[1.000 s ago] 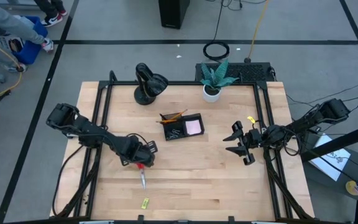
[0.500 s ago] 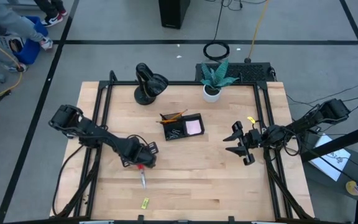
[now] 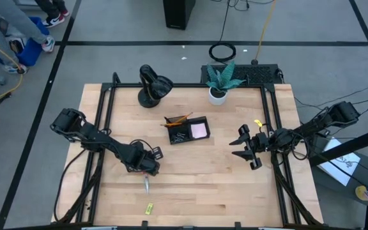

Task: Pick and place office supplies into organizer
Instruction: Put the red scissors into the desk organizer

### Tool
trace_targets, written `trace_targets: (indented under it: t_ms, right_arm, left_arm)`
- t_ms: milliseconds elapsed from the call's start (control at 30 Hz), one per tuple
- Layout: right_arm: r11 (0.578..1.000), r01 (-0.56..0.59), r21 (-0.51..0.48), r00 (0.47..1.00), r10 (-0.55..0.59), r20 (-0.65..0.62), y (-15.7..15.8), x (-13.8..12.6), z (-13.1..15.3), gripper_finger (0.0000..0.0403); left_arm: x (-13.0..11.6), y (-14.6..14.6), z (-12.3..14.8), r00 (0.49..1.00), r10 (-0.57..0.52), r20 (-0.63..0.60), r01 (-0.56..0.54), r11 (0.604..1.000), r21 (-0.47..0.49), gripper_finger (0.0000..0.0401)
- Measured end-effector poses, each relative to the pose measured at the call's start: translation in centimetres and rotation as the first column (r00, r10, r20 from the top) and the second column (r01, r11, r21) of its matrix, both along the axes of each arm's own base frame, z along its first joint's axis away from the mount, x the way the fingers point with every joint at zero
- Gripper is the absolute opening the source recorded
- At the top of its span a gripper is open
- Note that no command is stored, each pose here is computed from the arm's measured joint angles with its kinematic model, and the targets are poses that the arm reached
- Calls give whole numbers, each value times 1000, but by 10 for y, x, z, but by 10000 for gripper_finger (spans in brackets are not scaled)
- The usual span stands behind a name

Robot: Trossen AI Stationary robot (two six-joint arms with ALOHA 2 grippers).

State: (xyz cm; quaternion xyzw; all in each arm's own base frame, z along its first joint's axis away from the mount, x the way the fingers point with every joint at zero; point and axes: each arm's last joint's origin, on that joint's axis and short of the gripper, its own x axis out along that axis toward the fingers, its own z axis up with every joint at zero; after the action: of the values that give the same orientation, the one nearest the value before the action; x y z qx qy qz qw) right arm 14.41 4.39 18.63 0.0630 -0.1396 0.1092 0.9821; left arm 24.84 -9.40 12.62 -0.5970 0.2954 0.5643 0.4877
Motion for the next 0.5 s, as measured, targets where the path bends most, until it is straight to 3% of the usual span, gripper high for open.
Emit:
trace_targets:
  t_ms: [200, 400, 500]
  right_arm:
    - [1000, 0, 0, 1000, 0, 0, 0, 0, 0, 160]
    - [1000, 0, 0, 1000, 0, 0, 0, 0, 0, 160]
    - [1000, 0, 0, 1000, 0, 0, 0, 0, 0, 160]
  left_arm:
    - [0, 0, 0, 1000, -11, 2, 11, 1000, 8, 13]
    - [2, 0, 0, 999, -25, 21, 25, 1000, 6, 42]
    - [3, 0, 0, 999, -22, 24, 22, 1000, 5, 34]
